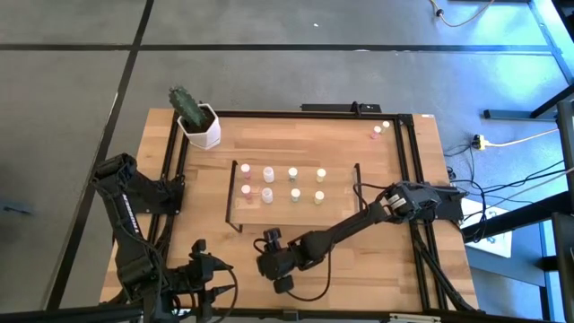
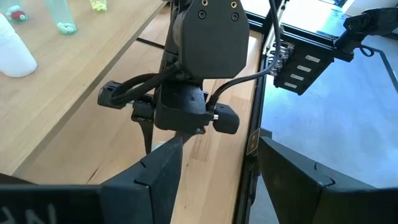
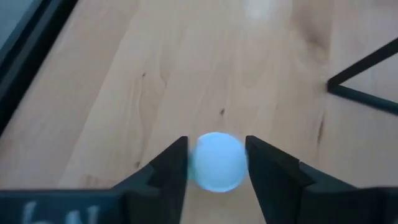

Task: Pick and place medicine bottles onto shelf by color
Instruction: Put the blue pill bottle on the shelf aligned with the other blue pill bottles

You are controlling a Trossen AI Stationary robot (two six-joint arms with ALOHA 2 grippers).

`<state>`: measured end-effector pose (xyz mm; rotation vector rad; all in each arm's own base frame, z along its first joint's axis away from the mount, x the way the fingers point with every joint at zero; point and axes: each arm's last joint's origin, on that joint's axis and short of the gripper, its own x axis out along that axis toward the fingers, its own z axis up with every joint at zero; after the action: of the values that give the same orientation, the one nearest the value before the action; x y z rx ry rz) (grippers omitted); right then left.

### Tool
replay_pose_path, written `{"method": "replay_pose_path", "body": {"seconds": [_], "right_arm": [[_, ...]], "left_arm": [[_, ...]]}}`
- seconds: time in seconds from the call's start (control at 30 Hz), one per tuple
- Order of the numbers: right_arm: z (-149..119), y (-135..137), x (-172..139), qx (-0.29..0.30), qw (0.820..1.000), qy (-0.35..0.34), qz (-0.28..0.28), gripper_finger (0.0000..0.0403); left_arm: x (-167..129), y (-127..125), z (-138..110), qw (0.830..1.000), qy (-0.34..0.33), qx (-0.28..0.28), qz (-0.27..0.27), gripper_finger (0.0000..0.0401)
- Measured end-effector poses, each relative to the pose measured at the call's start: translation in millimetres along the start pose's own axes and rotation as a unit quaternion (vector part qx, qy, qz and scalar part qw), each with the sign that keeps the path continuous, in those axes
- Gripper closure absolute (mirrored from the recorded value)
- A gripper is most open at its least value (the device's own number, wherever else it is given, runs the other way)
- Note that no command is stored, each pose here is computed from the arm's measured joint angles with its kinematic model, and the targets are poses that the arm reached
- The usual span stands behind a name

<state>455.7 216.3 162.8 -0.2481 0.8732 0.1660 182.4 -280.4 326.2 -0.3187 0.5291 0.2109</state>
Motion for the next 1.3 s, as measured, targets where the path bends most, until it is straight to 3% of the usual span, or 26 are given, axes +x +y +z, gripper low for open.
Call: {"method": "replay_pose_path", "body": {"seconds": [0.17,0.53,0.73,0.97,1.3], "right_arm": [[-0.3,4.0,-1.1,-0.003,1.000,-0.002,-0.009,0.0289],[12.6,20.1,-16.1,0.053,0.998,-0.016,-0.002,0.0283],[38.9,24.9,-48.9,0.071,0.997,-0.013,0.006,0.0288],[71.6,13.0,-104.9,0.146,0.989,-0.015,-0.016,0.0288],[67.7,-8.5,-165.4,0.185,0.979,-0.005,-0.084,0.0286]], "left_arm": [[0.0,0.0,0.0,1.000,0.000,0.000,0.000,0.0199],[-0.1,-0.1,0.0,1.000,0.000,0.000,0.000,0.0199],[-0.2,-0.1,0.0,1.000,0.000,0.000,0.000,0.0199],[-0.2,-0.1,0.0,1.000,0.000,0.000,0.000,0.0199],[-0.2,0.5,-0.2,1.000,0.001,0.003,0.002,0.0199]]}}
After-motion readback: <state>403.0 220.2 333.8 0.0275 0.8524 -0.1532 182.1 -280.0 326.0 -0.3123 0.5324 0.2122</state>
